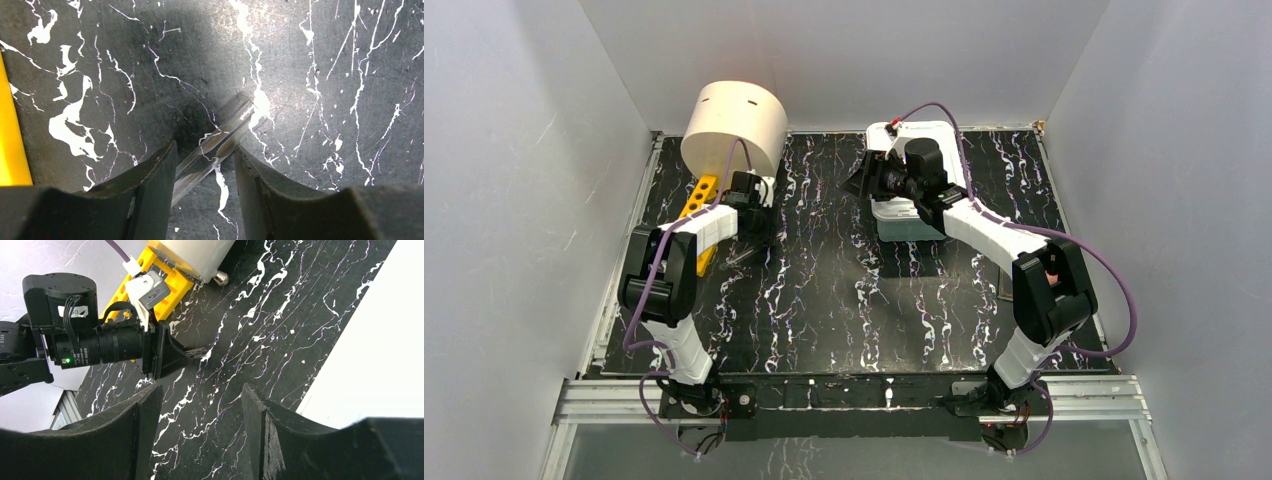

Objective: Organize the chemistry lab equipment

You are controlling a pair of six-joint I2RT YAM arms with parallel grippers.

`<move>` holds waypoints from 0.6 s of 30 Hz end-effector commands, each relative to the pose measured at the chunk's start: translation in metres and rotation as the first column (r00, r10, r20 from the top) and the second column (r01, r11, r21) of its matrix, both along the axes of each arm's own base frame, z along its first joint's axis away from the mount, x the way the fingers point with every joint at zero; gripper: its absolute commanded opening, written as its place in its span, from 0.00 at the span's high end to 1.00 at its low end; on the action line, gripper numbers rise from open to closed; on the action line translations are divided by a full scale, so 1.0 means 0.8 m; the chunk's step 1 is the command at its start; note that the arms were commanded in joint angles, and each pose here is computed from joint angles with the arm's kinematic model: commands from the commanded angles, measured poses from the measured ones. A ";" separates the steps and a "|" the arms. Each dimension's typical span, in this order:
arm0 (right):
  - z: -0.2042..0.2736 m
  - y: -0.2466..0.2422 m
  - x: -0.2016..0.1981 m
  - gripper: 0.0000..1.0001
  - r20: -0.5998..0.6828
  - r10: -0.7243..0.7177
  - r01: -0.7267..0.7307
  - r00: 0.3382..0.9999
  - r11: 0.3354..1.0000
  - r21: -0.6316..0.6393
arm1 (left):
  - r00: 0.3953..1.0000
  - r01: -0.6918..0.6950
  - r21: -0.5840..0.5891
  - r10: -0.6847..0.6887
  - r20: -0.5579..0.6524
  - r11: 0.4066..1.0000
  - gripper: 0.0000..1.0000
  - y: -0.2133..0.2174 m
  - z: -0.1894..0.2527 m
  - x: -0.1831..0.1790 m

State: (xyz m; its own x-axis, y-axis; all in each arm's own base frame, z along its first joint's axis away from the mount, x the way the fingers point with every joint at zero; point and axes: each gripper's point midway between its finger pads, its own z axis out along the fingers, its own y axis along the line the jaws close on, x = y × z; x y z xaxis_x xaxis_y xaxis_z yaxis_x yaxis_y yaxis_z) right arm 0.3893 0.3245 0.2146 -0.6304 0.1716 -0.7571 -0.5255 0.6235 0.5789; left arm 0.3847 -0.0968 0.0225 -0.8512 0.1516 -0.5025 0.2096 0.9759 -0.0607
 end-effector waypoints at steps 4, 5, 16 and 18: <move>0.027 -0.002 -0.002 0.33 0.051 -0.015 0.013 0.999 0.999 0.042 | 0.999 -0.004 -0.009 0.004 -0.037 1.000 0.59 -0.024 0.019 -0.024; 0.028 -0.001 -0.003 0.33 0.054 -0.015 0.013 0.998 0.999 0.043 | 0.999 -0.003 -0.007 0.002 -0.043 1.000 0.59 -0.026 0.018 -0.026; 0.032 -0.006 -0.010 0.33 0.055 -0.017 0.014 0.998 0.999 0.047 | 0.982 0.170 0.047 -0.165 -0.090 0.984 0.38 -0.029 0.027 -0.059; 0.030 -0.006 -0.011 0.33 0.051 -0.018 0.015 0.999 0.999 0.045 | 0.983 0.172 0.070 -0.166 -0.076 0.983 0.30 -0.023 0.034 -0.062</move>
